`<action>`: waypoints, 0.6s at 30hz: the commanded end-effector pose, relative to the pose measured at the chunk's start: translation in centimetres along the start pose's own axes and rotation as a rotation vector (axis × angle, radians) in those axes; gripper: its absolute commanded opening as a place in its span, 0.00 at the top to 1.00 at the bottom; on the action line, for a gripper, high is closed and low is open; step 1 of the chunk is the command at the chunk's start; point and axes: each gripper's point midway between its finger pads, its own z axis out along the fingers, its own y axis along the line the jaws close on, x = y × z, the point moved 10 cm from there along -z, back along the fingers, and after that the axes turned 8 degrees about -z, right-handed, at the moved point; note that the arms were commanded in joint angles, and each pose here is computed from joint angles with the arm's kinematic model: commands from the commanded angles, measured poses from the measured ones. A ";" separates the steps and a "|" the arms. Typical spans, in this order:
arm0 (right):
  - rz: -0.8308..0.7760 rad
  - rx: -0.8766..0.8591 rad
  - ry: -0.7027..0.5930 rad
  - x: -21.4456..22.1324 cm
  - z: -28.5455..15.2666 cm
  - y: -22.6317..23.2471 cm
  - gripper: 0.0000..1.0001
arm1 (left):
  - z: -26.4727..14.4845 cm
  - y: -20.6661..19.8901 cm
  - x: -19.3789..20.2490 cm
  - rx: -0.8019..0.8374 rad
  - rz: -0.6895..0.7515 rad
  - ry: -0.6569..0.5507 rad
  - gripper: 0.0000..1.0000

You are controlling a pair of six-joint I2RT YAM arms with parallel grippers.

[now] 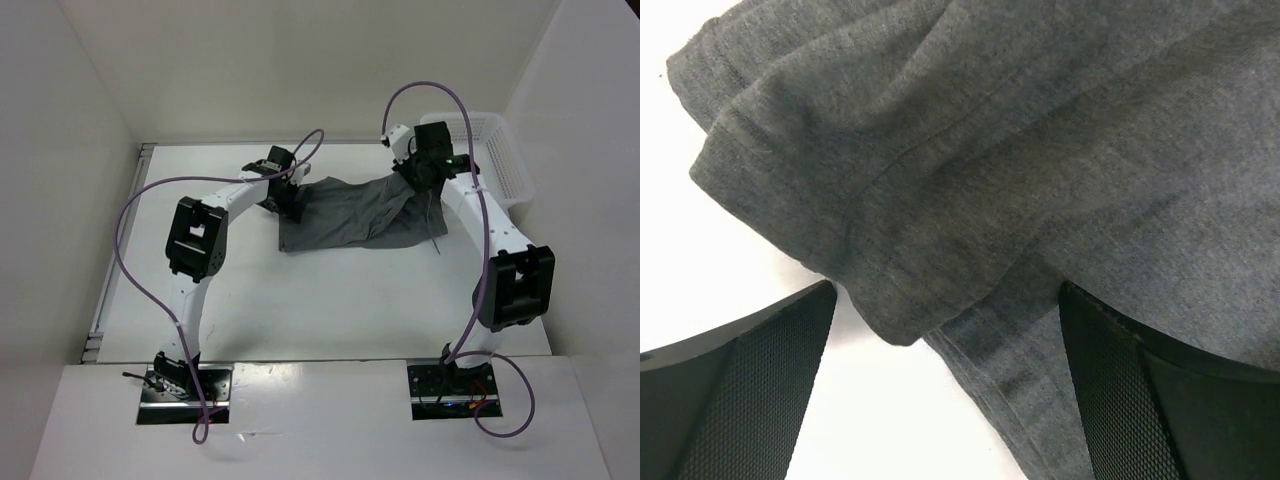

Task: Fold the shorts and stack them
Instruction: Fold the shorts

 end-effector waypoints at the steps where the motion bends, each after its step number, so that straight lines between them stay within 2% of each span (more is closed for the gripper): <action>1: -0.016 0.040 -0.015 -1.3 -0.1 -0.3 1.00 | 1.7 0.2 3.1 -0.023 0.003 0.115 0.01; 4: -0.021 0.008 0.036 0.8 0.2 1.4 1.00 | 1.5 0.6 3.5 -0.067 0.005 0.109 0.01; 8: -0.030 -0.048 0.102 3.6 1.1 3.9 1.00 | 1.4 0.7 4.0 -0.077 0.006 0.122 0.06; 13: -0.019 -0.019 0.099 3.3 1.0 3.5 1.00 | 2.0 0.8 4.1 -0.087 0.006 0.131 0.17; 17: -0.022 -0.024 0.120 3.6 1.9 3.7 1.00 | 3.1 1.1 4.6 -0.112 0.008 0.152 0.40; 18: -0.022 -0.024 0.121 3.6 1.9 3.7 1.00 | 3.3 1.1 4.5 -0.112 0.008 0.154 0.49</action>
